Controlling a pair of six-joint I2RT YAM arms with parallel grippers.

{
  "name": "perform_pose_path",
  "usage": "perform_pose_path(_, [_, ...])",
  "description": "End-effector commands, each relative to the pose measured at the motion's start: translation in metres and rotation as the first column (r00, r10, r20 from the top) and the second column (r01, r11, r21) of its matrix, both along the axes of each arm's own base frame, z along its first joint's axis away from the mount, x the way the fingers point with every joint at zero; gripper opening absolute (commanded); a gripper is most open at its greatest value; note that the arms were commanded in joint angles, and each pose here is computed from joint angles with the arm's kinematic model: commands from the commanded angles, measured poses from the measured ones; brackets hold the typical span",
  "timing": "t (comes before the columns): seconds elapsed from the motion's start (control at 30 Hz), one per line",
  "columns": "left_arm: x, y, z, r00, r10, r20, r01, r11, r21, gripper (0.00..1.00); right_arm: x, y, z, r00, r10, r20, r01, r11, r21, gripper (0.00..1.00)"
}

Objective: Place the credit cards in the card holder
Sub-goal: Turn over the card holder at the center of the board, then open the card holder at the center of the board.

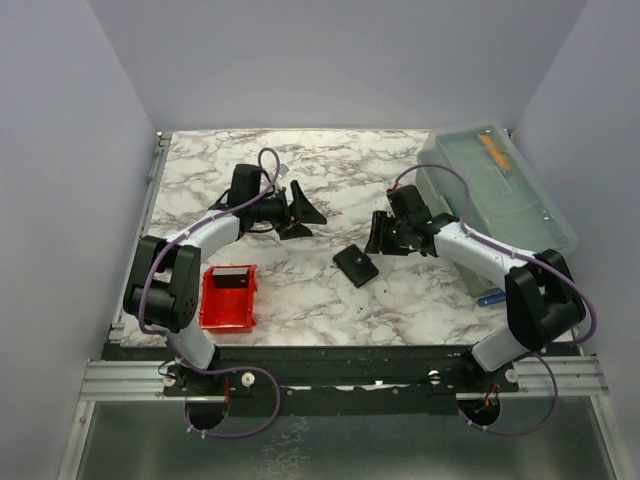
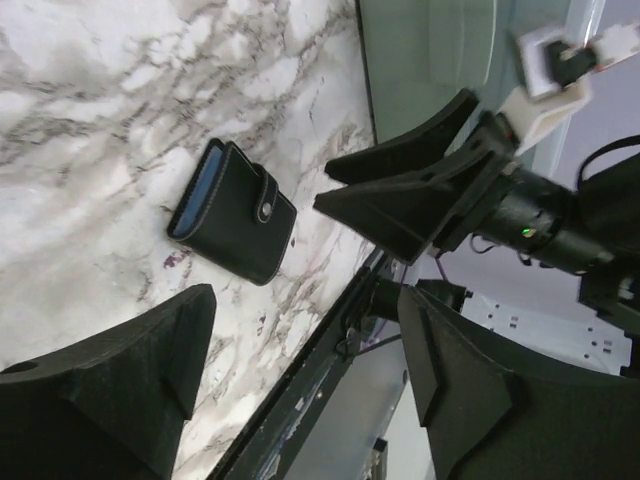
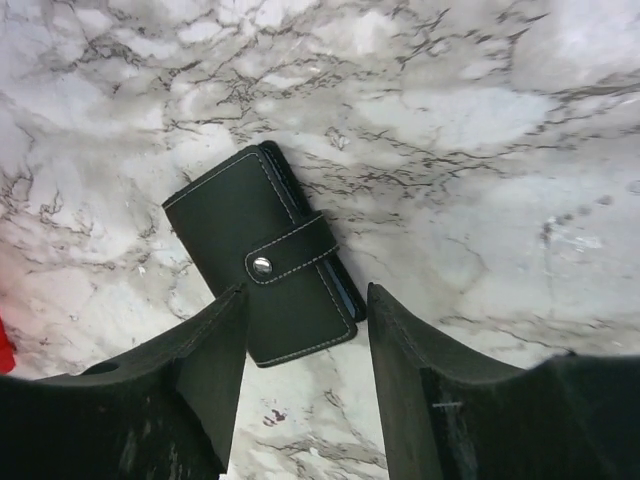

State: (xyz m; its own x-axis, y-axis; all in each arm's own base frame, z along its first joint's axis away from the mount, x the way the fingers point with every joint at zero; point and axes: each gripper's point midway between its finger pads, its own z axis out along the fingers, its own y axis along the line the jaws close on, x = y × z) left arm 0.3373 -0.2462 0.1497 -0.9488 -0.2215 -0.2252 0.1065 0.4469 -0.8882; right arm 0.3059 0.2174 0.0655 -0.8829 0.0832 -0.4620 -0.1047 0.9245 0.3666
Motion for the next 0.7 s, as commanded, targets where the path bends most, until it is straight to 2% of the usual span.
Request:
perform_pose_path(0.0, [-0.019, -0.029, -0.007, 0.994, -0.112, -0.007, 0.112, 0.994, -0.007, 0.73, 0.003, -0.025, 0.023, 0.994, 0.021, 0.111, -0.008, 0.993, -0.119, 0.53])
perform_pose_path(0.1, [-0.028, -0.046, -0.020, 0.987, -0.147, -0.060, 0.147, 0.989, -0.007, 0.56, -0.004, -0.002, 0.028, 0.979, 0.121, 0.162, -0.116, 0.992, -0.039, 0.52])
perform_pose_path(0.13, [-0.029, -0.053, -0.024, 0.985, -0.154, -0.075, 0.154, 0.988, -0.006, 0.44, -0.004, 0.004, 0.028, 0.973, 0.147, 0.181, -0.142, 0.989, -0.039, 0.51])
perform_pose_path(0.23, [-0.019, -0.066, -0.035, 0.984, -0.108, -0.142, 0.109, 0.994, -0.002, 0.19, -0.002, 0.016, 0.024, 0.952, 0.207, 0.226, -0.196, 0.978, -0.070, 0.49])
perform_pose_path(0.33, [-0.012, -0.072, -0.047, 0.966, -0.048, -0.254, 0.047, 0.999, -0.010, 0.02, 0.001, 0.024, 0.020, 0.935, 0.246, 0.257, -0.236, 0.969, -0.071, 0.49])
perform_pose_path(0.67, [-0.026, -0.079, -0.101, 0.934, -0.035, -0.356, 0.061, 0.996, 0.062, 0.00, 0.006, 0.027, -0.018, 0.920, 0.329, 0.215, -0.283, 0.934, -0.215, 0.49])
